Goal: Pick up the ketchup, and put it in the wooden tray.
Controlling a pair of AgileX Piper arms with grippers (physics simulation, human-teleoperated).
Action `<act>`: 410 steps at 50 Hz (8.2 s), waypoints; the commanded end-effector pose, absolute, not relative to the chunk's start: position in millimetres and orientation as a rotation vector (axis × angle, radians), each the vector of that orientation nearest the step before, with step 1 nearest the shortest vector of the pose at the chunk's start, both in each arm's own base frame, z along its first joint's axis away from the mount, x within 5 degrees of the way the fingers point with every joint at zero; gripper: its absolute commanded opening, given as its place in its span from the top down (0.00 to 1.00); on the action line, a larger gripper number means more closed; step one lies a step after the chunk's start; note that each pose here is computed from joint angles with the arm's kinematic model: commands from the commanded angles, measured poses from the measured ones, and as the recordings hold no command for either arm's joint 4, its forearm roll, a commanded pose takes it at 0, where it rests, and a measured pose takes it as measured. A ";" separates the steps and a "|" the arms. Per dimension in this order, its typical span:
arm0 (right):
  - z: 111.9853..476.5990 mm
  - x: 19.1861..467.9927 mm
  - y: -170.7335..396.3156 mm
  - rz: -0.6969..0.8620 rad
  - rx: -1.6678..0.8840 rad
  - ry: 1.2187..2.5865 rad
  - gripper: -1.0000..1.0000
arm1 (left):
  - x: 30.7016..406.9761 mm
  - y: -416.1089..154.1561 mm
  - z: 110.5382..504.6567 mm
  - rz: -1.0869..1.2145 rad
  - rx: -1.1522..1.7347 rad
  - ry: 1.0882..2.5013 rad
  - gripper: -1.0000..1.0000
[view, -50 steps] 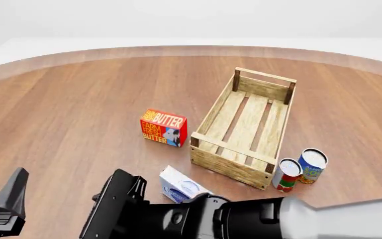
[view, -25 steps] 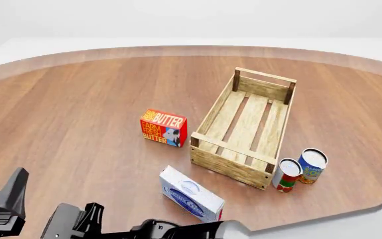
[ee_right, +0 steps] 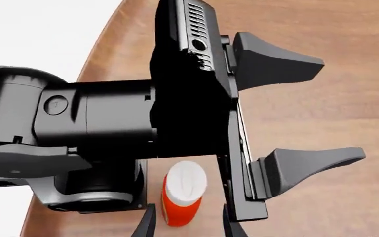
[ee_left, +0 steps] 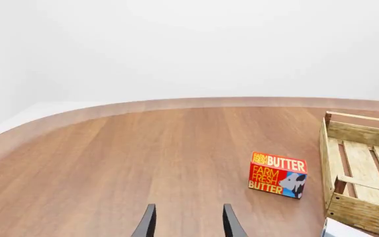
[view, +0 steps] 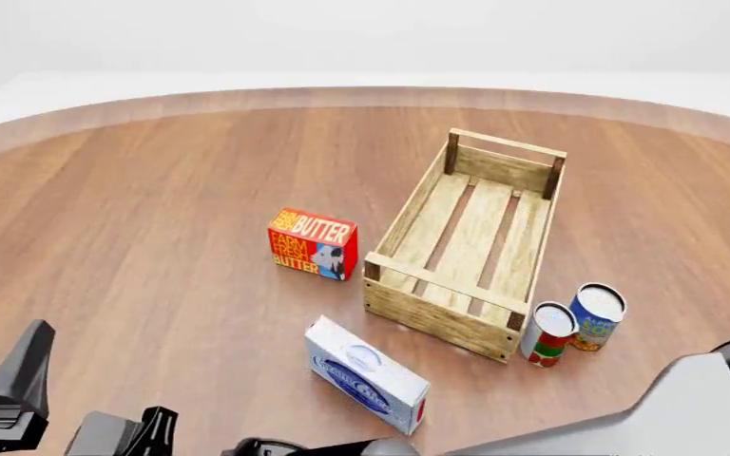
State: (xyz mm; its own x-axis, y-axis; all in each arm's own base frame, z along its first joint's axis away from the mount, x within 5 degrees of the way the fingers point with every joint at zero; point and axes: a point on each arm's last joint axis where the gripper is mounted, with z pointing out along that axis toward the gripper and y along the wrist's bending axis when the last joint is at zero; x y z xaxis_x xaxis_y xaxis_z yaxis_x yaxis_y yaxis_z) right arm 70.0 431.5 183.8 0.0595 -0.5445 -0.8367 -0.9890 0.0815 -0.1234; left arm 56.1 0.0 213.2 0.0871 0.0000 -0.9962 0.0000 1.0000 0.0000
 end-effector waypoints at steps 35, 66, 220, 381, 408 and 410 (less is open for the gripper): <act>138.8 71.6 456.8 0.688 -1.617 1.639 0.00 | 56.1 0.0 213.2 0.000 0.000 1.484 0.00; 140.0 76.7 440.9 0.688 -1.590 1.655 1.00 | 56.1 0.0 213.2 0.000 0.000 1.484 0.00; 259.8 343.8 117.3 0.066 -0.560 1.981 1.00 | 56.1 0.0 213.2 0.000 0.000 1.484 0.00; 185.5 357.9 104.8 0.029 -0.553 2.081 0.00 | 56.1 0.0 213.2 0.000 0.000 1.484 0.00; 233.2 346.3 99.9 0.001 -0.572 1.993 0.00 | 56.1 0.0 213.2 0.000 0.000 1.484 0.00; 237.1 345.2 99.4 -0.001 -0.574 1.987 0.00 | 56.1 0.0 213.2 0.000 0.000 1.484 0.00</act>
State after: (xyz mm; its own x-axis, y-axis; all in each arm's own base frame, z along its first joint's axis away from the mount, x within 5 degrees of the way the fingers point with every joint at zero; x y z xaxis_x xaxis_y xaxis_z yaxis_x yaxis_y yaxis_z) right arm 350.0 102.3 219.7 -0.3884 -0.3913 -0.8343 -0.3985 0.8876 -0.2308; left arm 56.1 0.0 213.2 0.0871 0.0000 -0.9962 0.0000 1.0000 0.0000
